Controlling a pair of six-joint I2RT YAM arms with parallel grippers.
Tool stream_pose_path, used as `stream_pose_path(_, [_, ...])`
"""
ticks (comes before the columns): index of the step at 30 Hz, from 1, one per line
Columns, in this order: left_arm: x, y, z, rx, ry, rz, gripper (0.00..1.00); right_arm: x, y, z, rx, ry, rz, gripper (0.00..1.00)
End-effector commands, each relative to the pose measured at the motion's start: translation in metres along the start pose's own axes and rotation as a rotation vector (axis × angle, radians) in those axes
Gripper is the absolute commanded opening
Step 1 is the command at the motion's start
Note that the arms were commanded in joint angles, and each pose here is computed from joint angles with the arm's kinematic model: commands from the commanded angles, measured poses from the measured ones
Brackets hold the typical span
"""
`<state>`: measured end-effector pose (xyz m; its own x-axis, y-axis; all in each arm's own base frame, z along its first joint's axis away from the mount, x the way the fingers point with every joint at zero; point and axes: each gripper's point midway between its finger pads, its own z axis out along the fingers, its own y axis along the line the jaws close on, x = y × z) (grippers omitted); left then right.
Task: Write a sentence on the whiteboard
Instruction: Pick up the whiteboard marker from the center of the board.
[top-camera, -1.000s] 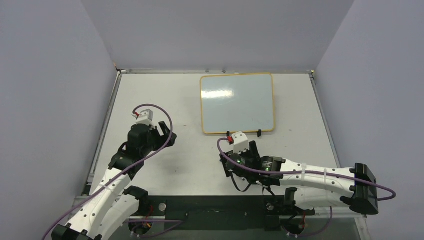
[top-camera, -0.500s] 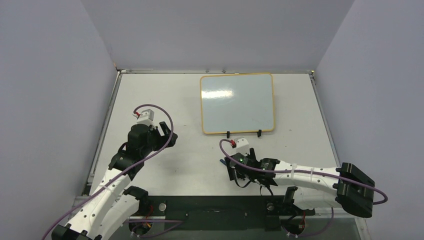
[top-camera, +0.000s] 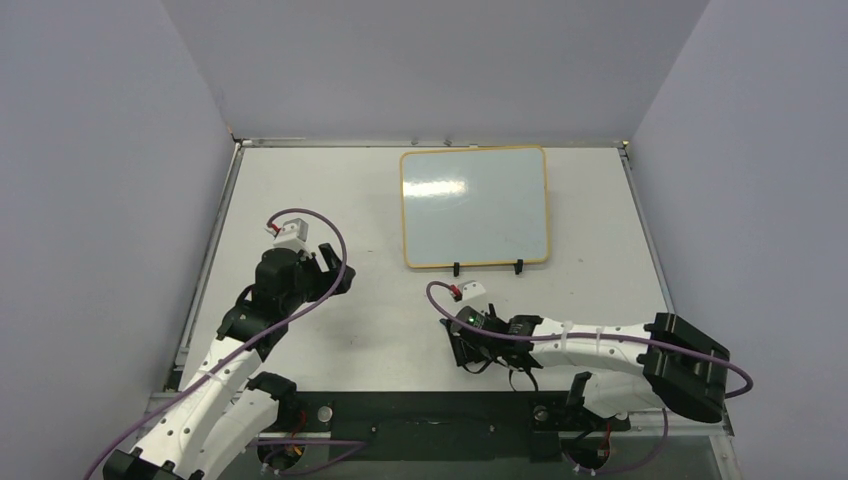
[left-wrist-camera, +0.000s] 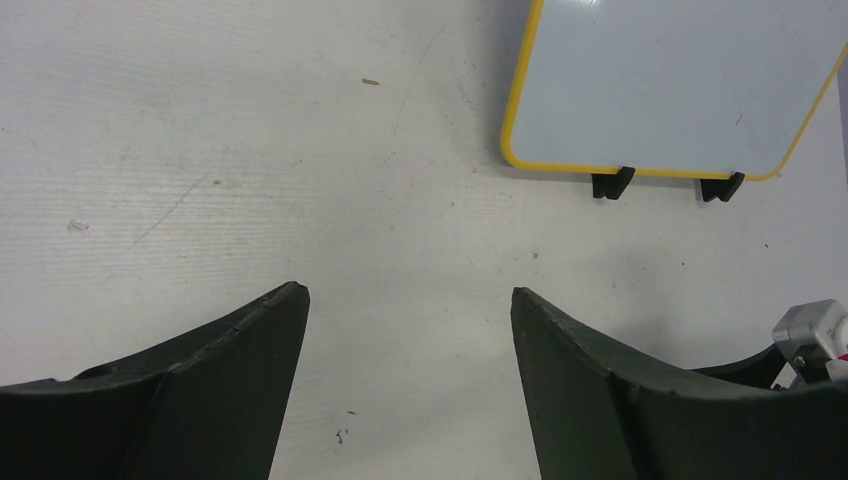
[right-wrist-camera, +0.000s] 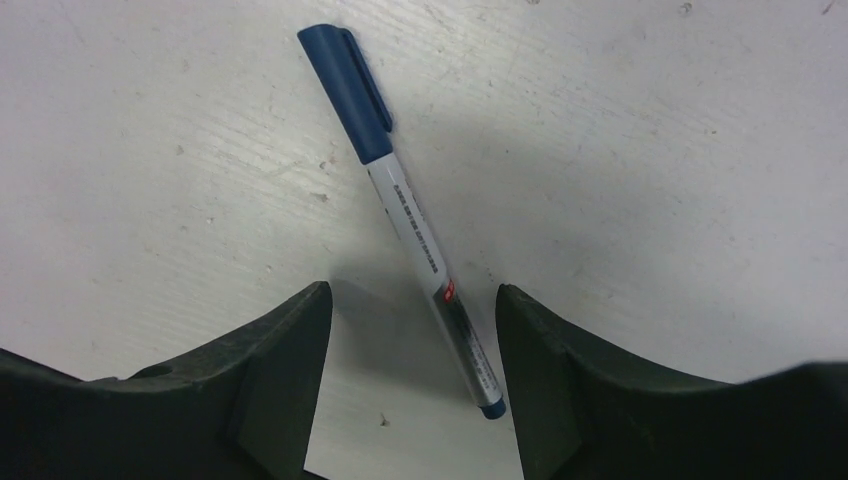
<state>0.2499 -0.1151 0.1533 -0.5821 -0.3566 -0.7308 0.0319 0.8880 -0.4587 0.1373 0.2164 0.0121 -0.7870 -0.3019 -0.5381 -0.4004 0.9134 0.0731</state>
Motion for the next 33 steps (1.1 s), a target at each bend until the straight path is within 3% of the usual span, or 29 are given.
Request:
stream_pose_path(1, [-0.013, -0.01, -0.003, 0.037, -0.045, 0.01, 0.72, -0.006, 0.015, 0.003, -0.037, 0.0, 0.045, 0.56])
stream_pose_path(5, [-0.013, -0.01, -0.001, 0.036, -0.042, 0.01, 0.72, -0.001, 0.017, 0.006, -0.034, 0.02, 0.032, 0.44])
stream_pose_path(7, [-0.012, -0.01, 0.0, 0.035, -0.037, 0.01, 0.72, 0.001, 0.019, 0.008, -0.035, 0.029, 0.025, 0.32])
stream_pose_path(10, [-0.012, -0.011, 0.0, 0.037, -0.036, 0.011, 0.72, 0.003, 0.023, 0.008, -0.043, 0.037, 0.011, 0.05])
stream_pose_path(11, [-0.012, -0.011, -0.001, 0.039, -0.036, 0.01, 0.72, 0.003, 0.024, 0.008, -0.045, 0.037, 0.008, 0.01])
stream_pose_path(20, [-0.014, -0.027, -0.009, 0.114, -0.023, 0.012, 0.72, -0.025, 0.055, -0.025, -0.105, -0.059, -0.09, 0.0])
stream_pose_path(33, [-0.029, -0.12, -0.05, 0.562, 0.085, 0.033, 0.72, -0.089, 0.077, -0.111, -0.313, -0.344, -0.067, 0.0])
